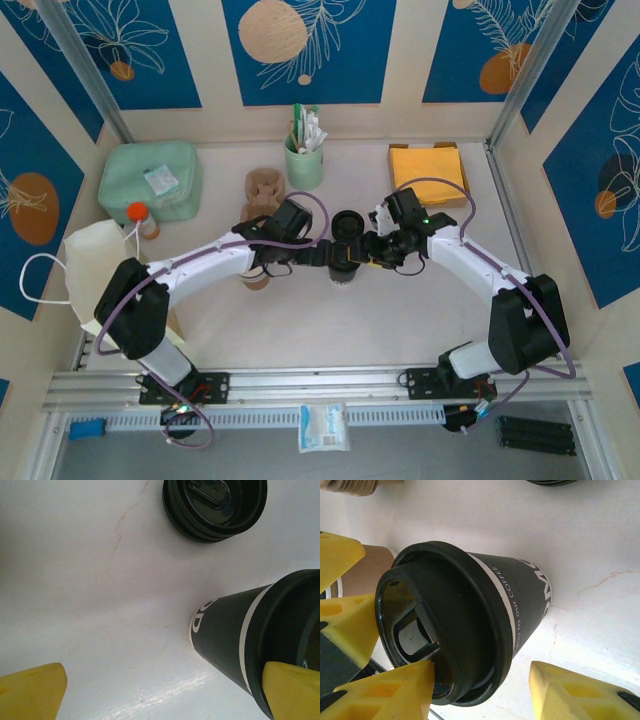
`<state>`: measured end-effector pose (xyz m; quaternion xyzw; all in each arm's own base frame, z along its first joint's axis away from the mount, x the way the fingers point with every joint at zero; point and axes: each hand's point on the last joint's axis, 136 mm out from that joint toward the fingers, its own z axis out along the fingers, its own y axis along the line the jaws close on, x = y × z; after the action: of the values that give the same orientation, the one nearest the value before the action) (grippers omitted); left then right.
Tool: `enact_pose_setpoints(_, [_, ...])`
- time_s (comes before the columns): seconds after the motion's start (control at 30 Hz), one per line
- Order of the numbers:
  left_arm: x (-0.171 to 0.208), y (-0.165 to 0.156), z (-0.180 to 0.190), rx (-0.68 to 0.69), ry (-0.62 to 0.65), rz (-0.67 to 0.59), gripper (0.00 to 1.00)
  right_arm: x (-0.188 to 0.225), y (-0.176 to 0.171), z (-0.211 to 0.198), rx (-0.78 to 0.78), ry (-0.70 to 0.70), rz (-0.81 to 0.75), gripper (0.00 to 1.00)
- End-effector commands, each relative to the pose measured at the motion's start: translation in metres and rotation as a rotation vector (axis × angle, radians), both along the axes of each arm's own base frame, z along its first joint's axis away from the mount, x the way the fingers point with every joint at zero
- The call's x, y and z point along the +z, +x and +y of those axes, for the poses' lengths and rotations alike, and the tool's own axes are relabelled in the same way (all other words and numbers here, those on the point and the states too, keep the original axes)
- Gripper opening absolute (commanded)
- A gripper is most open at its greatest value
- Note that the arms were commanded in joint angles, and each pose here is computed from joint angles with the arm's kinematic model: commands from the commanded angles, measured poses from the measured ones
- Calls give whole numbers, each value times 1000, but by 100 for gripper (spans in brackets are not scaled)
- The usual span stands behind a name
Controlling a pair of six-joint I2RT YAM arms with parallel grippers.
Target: Pack the takeout coffee
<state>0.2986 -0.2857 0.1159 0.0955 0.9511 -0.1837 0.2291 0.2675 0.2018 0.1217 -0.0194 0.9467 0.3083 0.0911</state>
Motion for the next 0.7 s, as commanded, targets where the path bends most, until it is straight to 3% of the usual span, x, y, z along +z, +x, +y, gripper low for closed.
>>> enact_pose_setpoints(0.0, [-47,-18,19,-8,123,100,99,-10,-8,-1,0,-3,47,53])
enact_pose_setpoints(0.67, [0,-6,5,-47,85,33,100,40,3,13,29,100,-15,54])
